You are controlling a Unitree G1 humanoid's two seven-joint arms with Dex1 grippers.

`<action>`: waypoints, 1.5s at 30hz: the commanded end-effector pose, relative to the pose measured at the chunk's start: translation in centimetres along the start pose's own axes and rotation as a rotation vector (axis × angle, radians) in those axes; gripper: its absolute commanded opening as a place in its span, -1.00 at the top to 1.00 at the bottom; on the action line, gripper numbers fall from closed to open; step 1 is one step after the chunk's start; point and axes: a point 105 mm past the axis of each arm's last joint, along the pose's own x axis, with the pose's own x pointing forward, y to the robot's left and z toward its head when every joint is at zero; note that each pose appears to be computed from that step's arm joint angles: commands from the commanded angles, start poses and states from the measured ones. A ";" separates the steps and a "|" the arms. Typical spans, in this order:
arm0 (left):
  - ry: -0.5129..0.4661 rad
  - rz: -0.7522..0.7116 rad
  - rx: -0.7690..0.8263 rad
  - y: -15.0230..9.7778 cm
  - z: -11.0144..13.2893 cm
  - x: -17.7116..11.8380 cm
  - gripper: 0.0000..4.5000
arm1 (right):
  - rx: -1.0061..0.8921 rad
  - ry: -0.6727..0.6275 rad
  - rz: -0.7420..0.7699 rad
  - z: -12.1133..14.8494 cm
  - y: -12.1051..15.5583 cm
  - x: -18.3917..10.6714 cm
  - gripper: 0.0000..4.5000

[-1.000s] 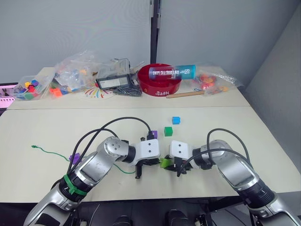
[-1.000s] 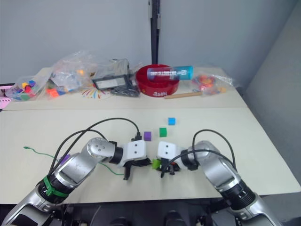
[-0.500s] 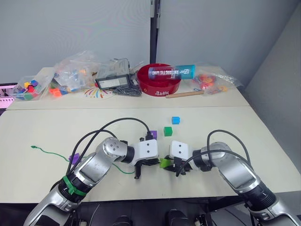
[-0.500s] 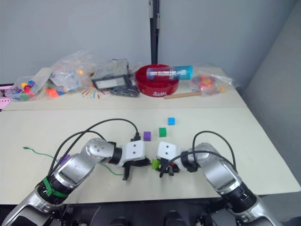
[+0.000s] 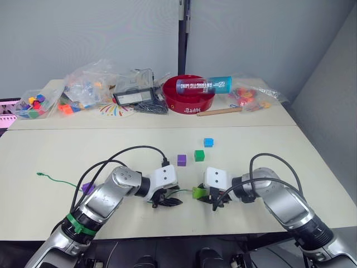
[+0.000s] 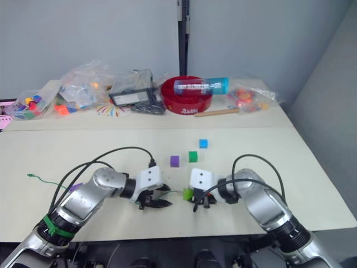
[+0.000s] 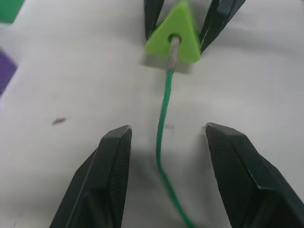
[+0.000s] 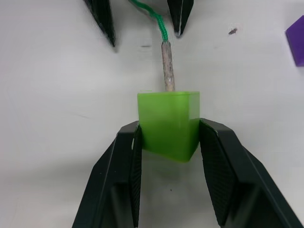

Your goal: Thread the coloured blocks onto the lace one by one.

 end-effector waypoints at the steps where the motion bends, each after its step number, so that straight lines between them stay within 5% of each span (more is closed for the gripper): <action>1: -0.031 0.019 -0.001 0.2 0.3 -0.8 -0.16 | -0.083 -0.006 -0.012 1.1 -0.1 -0.4 0.43; 13: -0.039 0.000 0.012 -0.5 0.2 -0.1 -0.16 | -0.096 0.033 0.018 0.9 0.9 0.7 0.43; 15: -0.042 0.000 0.013 -0.5 0.2 0.0 -0.17 | -0.070 0.016 0.014 1.1 0.9 0.7 -0.03; 22: -0.058 -0.003 0.026 -0.5 0.6 0.0 -0.17 | -0.008 -0.058 0.021 2.0 0.9 0.4 -0.99; 30: -0.055 -0.002 0.024 -0.3 0.3 -0.2 -0.17 | 0.107 -0.138 0.000 0.7 0.9 0.9 -0.99; 40: -0.063 -0.009 0.034 -0.3 0.6 -0.4 -0.17 | 0.139 -0.129 -0.011 -1.0 0.6 1.5 0.41; 45: -0.068 -0.030 0.038 -0.6 0.6 -0.5 -0.17 | 0.136 -0.118 -0.012 -1.3 0.7 1.7 0.41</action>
